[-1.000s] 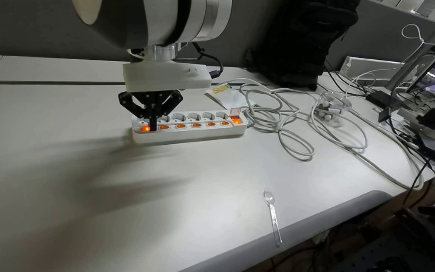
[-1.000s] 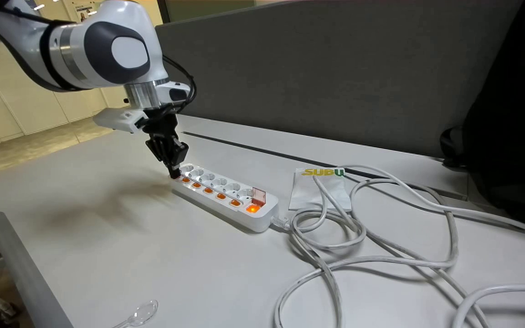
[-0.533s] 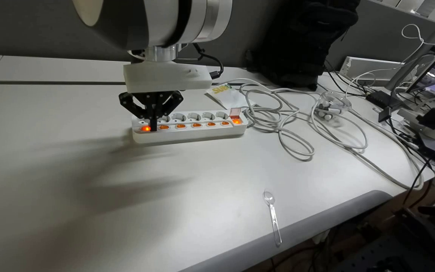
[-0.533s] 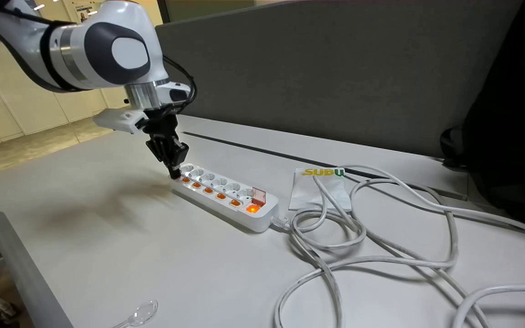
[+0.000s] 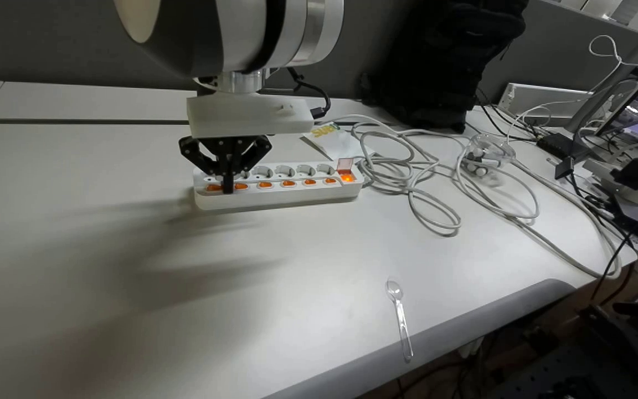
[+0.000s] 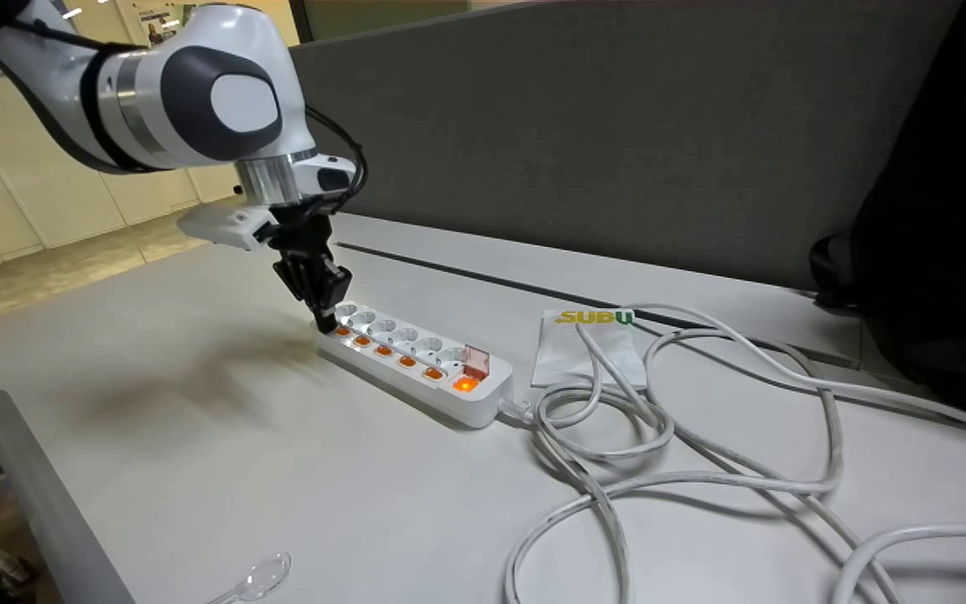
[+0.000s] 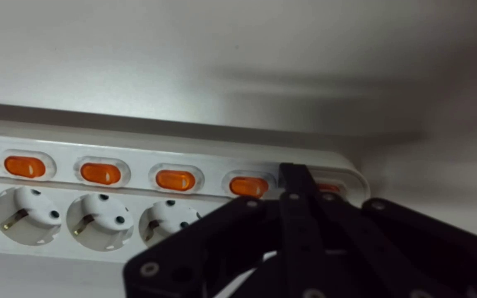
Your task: Turn off the first switch from the left
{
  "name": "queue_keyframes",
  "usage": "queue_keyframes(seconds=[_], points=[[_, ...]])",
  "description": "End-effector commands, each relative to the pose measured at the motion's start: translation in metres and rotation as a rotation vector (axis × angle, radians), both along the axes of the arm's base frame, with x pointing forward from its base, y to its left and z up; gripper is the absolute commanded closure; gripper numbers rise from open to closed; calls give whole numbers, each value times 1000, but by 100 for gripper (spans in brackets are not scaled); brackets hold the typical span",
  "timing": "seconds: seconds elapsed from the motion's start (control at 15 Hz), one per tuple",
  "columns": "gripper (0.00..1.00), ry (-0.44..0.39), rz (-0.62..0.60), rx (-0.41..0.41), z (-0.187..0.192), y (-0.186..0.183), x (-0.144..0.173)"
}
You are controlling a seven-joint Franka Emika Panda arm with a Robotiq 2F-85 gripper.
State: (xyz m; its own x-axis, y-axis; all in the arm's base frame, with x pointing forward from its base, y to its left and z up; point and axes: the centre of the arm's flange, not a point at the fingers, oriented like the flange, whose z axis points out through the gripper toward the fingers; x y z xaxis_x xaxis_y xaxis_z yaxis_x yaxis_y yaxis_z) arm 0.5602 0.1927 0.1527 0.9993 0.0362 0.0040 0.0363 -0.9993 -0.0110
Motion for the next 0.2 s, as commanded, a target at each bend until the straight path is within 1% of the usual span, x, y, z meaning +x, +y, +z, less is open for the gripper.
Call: queue_keyframes(seconds=[0.0, 0.07, 0.13], points=[[100, 40, -6, 35, -21, -8, -6], [100, 50, -7, 59, -21, -11, -8], [100, 65, 0, 61, -22, -13, -9]])
